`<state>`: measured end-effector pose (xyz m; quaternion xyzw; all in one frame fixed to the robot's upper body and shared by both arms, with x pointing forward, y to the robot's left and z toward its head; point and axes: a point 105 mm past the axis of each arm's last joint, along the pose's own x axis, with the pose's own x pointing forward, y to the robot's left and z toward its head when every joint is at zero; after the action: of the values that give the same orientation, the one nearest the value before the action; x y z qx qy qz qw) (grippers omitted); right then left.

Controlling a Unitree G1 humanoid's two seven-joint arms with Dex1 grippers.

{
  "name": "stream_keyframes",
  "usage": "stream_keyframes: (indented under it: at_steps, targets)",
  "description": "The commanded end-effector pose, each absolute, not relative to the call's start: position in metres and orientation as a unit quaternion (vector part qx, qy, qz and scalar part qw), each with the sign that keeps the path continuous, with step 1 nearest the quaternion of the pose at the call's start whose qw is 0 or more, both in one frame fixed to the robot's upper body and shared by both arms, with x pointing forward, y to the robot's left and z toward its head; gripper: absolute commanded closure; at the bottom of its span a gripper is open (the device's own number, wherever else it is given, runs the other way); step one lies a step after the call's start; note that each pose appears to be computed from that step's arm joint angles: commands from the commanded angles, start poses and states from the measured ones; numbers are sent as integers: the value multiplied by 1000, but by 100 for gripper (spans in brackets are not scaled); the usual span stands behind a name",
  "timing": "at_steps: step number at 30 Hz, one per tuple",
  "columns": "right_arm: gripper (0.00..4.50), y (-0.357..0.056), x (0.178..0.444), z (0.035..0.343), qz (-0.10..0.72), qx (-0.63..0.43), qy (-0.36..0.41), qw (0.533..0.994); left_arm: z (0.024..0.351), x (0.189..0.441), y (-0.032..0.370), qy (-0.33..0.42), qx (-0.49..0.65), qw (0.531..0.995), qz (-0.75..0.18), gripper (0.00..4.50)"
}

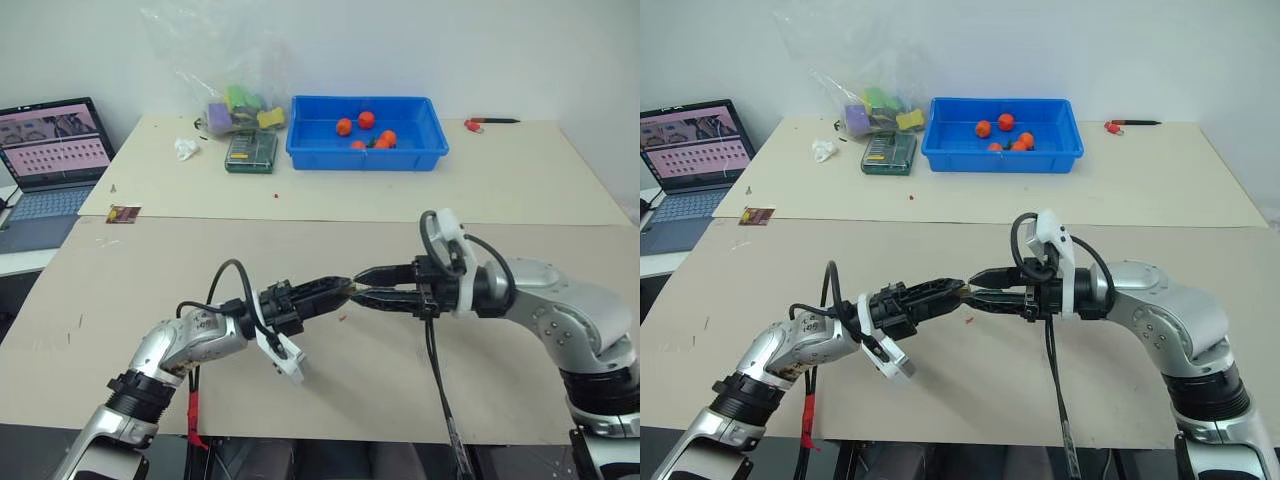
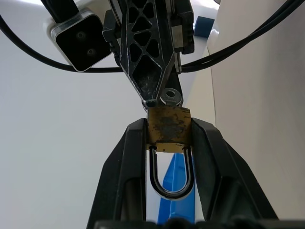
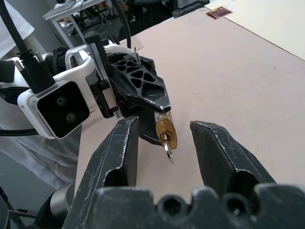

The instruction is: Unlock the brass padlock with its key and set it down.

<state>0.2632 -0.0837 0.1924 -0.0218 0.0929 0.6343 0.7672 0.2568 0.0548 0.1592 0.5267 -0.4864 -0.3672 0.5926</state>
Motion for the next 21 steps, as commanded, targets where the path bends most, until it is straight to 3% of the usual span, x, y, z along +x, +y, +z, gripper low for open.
stream_keyframes:
  at_steps: [1,11,14,18,21]
  targets:
    - [228,-78,262,203,647,-33,64,759,166,257,55,-496,524,595,-355,369]
    - [228,-71,261,199,649,-25,67,758,165,256,56,-496,522,596,-356,369]
    - [292,-70,262,198,648,-25,68,758,165,256,55,-496,522,596,-356,369]
    - [426,-70,262,197,648,-28,70,758,167,257,54,-498,521,595,-356,369]
    - [436,-70,262,196,648,-29,71,757,168,258,54,-497,519,598,-355,369]
